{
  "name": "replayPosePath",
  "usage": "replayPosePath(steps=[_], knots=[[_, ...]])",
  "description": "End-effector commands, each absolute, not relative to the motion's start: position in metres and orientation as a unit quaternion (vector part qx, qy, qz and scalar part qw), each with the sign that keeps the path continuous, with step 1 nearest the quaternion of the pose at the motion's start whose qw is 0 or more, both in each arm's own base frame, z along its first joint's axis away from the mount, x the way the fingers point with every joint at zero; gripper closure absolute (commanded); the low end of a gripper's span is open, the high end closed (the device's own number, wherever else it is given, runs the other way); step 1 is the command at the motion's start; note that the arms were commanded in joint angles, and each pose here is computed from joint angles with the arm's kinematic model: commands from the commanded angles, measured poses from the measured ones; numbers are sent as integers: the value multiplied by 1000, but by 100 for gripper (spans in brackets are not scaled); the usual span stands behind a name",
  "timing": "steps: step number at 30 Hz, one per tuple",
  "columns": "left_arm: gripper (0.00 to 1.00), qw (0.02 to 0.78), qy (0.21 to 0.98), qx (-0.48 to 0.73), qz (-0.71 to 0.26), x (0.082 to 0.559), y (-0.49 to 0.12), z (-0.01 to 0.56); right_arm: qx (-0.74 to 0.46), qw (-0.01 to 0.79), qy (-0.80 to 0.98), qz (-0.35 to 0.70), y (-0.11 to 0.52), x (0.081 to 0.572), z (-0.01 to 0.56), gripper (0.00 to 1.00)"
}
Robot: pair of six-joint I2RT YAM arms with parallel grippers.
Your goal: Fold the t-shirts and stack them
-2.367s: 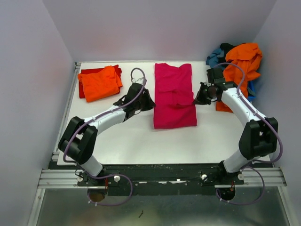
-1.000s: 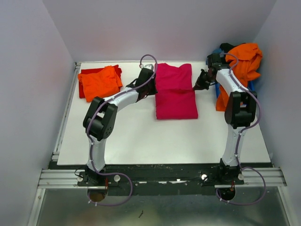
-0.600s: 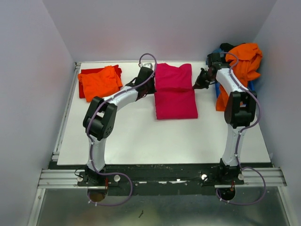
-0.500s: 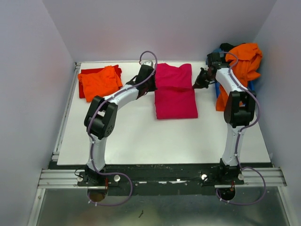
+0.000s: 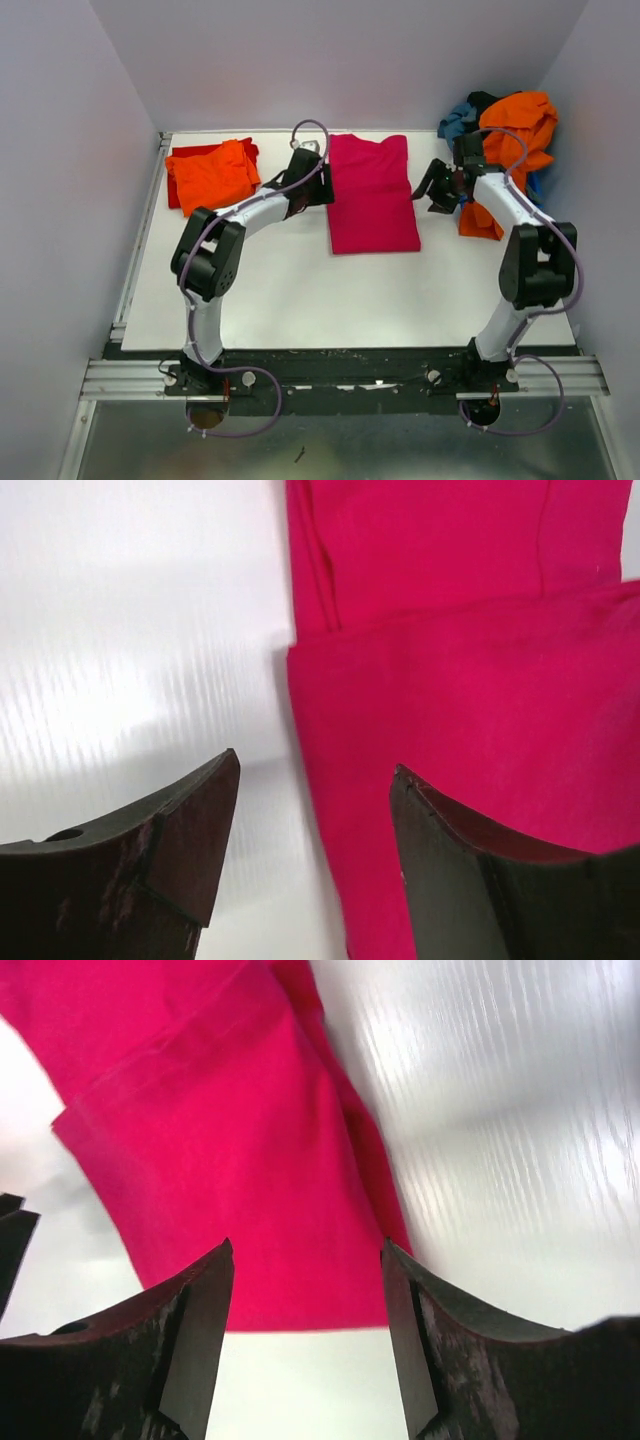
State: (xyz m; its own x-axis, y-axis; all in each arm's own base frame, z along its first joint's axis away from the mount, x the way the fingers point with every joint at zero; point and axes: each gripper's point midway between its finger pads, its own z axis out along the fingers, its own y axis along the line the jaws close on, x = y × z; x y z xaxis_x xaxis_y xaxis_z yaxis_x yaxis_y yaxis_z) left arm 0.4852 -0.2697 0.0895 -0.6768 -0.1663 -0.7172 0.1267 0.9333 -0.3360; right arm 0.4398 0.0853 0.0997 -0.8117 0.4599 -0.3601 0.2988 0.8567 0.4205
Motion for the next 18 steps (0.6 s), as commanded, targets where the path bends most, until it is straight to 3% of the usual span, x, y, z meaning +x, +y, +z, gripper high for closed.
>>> replayPosePath(steps=[1, 8, 18], knots=[[28, 407, 881, -40, -239, 454, -266, 122, 199, 277, 923, 175, 77, 421, 107, 35], [36, 353, 878, -55, -319, 396, -280, 102, 190, 238, 939, 160, 76, 369, 68, 46], [41, 324, 882, -42, -339, 389, -296, 83, 174, 209, 951, 149, 83, 369, 46, 57]])
